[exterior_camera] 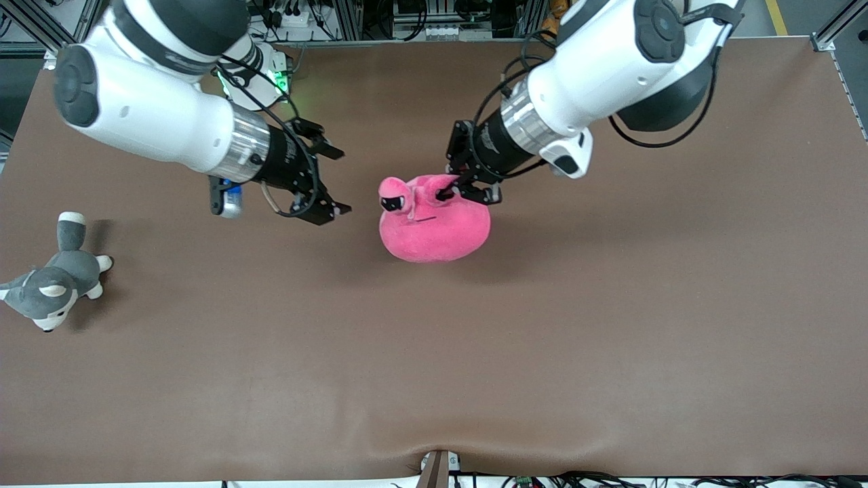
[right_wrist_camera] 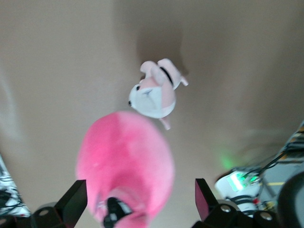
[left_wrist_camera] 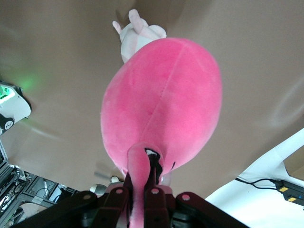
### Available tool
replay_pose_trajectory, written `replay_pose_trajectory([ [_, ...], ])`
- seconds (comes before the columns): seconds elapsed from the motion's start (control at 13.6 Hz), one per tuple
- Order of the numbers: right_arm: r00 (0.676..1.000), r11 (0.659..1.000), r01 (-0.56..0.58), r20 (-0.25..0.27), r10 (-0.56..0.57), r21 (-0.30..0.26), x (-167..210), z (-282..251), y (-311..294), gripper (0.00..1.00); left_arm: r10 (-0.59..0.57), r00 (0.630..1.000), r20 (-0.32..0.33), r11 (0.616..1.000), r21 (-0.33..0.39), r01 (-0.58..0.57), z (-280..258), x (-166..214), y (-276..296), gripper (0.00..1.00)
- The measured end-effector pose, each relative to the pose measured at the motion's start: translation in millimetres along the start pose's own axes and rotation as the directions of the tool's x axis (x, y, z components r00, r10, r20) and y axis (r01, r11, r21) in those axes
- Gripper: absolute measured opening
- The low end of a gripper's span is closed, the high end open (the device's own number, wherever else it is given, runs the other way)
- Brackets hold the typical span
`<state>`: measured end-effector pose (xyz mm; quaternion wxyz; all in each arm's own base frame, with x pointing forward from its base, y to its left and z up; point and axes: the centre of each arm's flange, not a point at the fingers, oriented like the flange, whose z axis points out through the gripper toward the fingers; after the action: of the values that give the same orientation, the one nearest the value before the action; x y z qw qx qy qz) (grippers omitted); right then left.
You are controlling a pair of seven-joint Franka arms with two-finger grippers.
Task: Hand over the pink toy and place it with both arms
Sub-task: 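Grasp the flamingo with the right gripper, then open the left gripper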
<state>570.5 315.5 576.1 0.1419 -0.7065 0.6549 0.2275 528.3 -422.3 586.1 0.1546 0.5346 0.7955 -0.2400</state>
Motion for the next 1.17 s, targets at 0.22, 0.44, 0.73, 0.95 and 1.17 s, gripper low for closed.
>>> replay_pose_trajectory([
  [0.22, 0.999, 0.999, -0.034, 0.003, 0.034, 0.019, -8, 9, -2, 1.0, 0.002, 1.0, -0.002, 1.0, 0.007, -0.002, 9, -1, -1, 0.1],
  [0.44, 0.997, 0.996, -0.078, 0.007, 0.078, 0.03, -28, 26, 2, 0.67, 0.003, 1.0, 0.001, 1.0, 0.009, -0.003, 15, -3, -2, 0.1],
  [0.73, 0.997, 0.996, -0.068, -0.041, 0.07, 0.051, -36, 41, 3, 0.24, 0.012, 1.0, 0.0, 1.0, 0.014, -0.012, 18, -5, -7, 0.1],
  [0.95, 0.995, 0.995, -0.062, -0.07, 0.068, 0.079, -32, 33, 0, 0.14, 0.011, 1.0, 0.002, 1.0, 0.011, -0.011, 17, -6, -7, 0.16],
  [1.17, 0.983, 0.995, -0.064, -0.166, 0.076, 0.076, -12, 21, -3, 0.12, 0.012, 1.0, 0.008, 1.0, 0.007, -0.012, 15, -7, -6, 0.45],
])
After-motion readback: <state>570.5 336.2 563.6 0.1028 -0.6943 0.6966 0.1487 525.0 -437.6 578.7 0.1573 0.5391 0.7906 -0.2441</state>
